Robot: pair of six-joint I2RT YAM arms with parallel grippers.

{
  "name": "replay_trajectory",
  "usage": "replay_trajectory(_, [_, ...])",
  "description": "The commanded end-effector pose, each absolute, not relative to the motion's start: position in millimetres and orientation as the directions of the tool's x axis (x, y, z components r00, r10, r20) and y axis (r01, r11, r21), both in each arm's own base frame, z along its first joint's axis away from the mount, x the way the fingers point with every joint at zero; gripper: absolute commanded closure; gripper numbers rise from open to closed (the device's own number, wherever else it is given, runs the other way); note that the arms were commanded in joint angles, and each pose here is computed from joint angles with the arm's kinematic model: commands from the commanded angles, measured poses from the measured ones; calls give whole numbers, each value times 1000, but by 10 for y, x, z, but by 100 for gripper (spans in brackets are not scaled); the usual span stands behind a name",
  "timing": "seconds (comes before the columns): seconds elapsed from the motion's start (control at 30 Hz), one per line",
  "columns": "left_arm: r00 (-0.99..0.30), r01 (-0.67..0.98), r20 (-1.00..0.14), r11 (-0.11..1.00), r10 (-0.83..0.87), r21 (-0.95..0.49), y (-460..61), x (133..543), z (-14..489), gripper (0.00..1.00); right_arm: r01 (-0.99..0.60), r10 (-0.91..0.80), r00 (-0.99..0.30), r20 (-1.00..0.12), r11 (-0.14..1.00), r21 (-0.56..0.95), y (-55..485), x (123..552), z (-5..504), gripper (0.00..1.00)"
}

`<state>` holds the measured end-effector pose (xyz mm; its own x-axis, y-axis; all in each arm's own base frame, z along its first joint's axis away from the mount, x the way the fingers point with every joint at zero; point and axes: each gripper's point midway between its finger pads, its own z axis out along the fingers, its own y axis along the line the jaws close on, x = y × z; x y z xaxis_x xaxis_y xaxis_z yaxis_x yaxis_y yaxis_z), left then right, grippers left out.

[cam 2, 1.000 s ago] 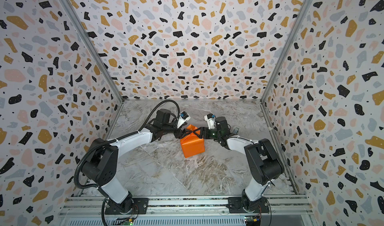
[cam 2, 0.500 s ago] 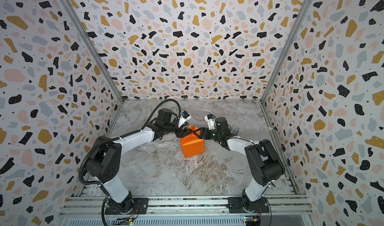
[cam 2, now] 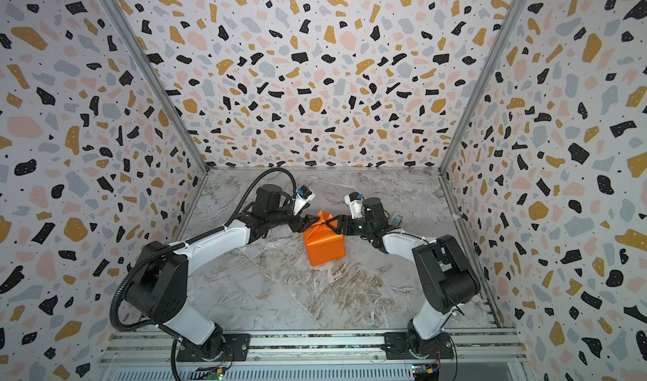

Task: Wrap a gift box in wrapping paper
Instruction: Fold the seventh fold of the wrapping paper on the gift box.

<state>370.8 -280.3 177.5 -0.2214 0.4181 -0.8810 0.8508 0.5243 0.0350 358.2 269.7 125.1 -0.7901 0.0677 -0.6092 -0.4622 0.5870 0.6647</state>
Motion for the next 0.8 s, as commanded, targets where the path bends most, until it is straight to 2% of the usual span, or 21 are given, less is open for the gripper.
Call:
replay_trajectory(0.0, [-197,806,-906,588,376,68,-2672,3738,1926,30,-427,30,-822,-568,627,652,2643,3460,1080,25])
replay_trajectory(0.13, [-222,779,-897,623,382,73,-2570,3720,1825,30,-429,29,-823,-568,624,654,2653,3466,1082,25])
replay_trajectory(0.43, [-255,815,-868,577,426,44,-2722,3653,1568,31,-425,54,-818,-573,615,664,2686,3534,1182,24])
replay_trajectory(0.77, [-264,826,-852,562,452,42,-2730,3615,1441,31,-431,68,-801,-594,624,652,2741,3630,1320,15])
